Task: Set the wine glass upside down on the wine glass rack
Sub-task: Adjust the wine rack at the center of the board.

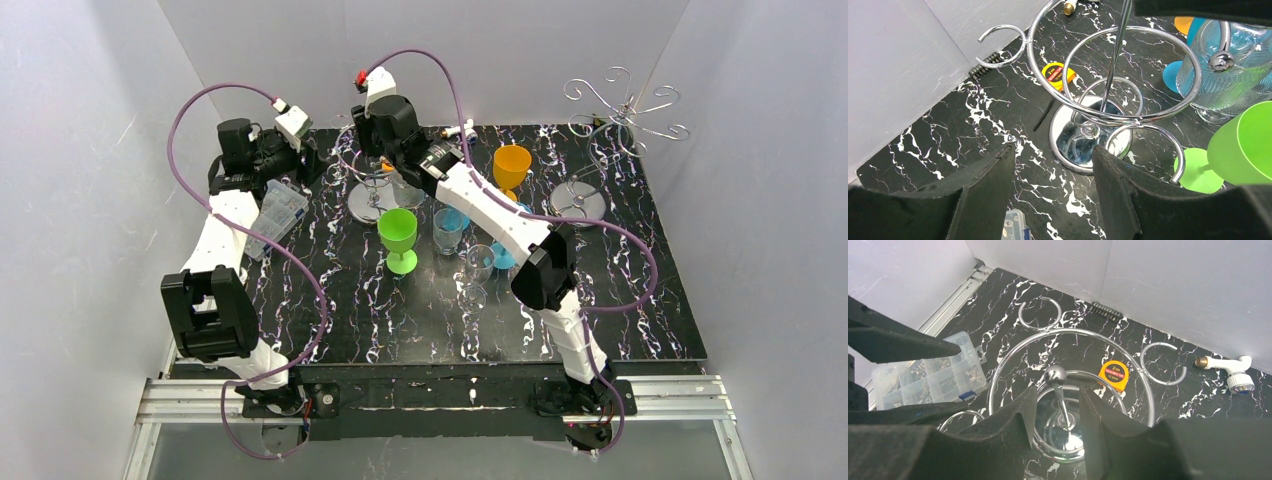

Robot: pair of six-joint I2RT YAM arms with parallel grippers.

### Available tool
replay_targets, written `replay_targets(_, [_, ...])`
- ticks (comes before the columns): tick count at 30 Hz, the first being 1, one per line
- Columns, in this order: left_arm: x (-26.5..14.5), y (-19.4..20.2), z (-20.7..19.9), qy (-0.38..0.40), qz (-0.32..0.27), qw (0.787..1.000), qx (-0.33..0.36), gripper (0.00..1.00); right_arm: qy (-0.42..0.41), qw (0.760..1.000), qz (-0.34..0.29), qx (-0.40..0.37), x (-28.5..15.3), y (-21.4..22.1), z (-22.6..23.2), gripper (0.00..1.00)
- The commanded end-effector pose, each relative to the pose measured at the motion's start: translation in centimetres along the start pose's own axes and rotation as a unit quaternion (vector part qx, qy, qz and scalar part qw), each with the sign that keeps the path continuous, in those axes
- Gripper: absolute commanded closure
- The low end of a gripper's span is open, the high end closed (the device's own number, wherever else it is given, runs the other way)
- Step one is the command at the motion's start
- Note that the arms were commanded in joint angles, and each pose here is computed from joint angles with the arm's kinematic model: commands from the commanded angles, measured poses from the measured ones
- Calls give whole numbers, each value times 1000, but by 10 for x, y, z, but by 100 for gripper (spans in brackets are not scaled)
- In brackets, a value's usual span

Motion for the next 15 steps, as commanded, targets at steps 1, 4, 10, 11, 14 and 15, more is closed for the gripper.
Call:
replay_targets(1, [-9,-15,-16,30,-15,999,17,43,-7,998,-53,27,2,-23,-6,56])
replay_targets(4, [-9,-16,-20,37,-14,999,18,43,-9,998,-54,23,4,-22,-7,60])
replay_targets(10, [-10,-19,-32,54,-14,998,20,43,-13,998,-61,26,9,-23,-11,76])
replay_targets(11, [-10,-19,-34,56,-13,998,21,43,-15,998,-60,26,10,-22,-10,79])
replay_targets(14, [-11,-18,-40,63,-11,998,24,43,-16,998,-57,25,13,-19,-10,85])
replay_targets(15, [-12,-18,-42,66,-9,998,24,43,-17,998,-56,25,14,-18,-10,87])
Point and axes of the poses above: each gripper's point midway between its finger pads, its own x axis out along the fingers, its own z axis along the line the jaws close on, y = z × x, the point moved 10 cm from there along -x, back along the fingers, and after that the axes turned 8 degrees about -x, right-handed, at the moved point
